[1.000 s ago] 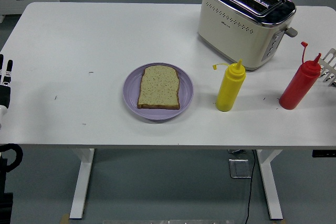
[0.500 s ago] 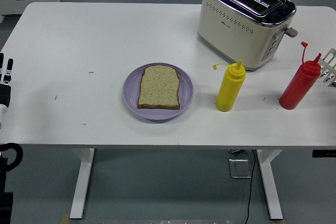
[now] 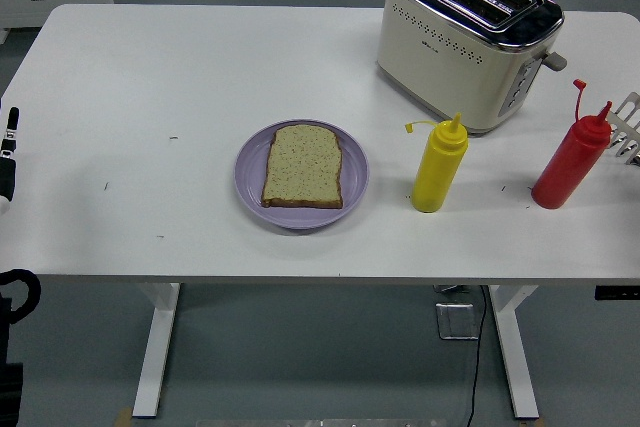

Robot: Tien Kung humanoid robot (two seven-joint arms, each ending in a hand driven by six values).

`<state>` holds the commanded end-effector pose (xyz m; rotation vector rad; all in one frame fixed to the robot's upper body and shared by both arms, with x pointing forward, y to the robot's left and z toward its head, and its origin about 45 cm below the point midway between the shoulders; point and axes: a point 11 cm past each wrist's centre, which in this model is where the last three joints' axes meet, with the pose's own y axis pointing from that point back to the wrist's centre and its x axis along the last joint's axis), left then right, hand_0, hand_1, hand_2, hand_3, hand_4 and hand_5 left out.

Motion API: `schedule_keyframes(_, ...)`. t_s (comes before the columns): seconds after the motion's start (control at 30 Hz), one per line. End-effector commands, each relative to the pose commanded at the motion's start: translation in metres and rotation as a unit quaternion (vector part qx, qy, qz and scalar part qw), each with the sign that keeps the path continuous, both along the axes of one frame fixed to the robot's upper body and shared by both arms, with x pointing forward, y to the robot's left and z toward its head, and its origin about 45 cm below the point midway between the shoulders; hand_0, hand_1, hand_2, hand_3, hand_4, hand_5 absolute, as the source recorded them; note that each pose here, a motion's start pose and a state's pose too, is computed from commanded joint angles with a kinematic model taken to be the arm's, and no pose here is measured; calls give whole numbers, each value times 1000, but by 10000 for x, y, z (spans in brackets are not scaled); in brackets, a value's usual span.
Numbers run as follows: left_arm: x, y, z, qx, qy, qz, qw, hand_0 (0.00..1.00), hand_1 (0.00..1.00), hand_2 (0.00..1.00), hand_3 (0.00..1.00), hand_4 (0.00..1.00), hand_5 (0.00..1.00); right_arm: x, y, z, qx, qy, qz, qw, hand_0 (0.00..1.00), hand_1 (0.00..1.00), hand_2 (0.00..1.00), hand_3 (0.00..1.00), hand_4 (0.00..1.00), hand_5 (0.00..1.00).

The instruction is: Pick up the cup,pour liquid into bread,place the cup on the desk

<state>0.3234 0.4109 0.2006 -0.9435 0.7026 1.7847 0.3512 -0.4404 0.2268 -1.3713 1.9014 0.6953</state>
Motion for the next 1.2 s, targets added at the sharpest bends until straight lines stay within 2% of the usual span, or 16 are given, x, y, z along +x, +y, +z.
schedule_keyframes(1.2, 11, -12, -3, -2, 0, -1, 1000, 789, 754, 749, 685, 567, 998, -8, -11, -33, 5, 5, -5, 1000, 743, 677, 697, 741, 633, 773)
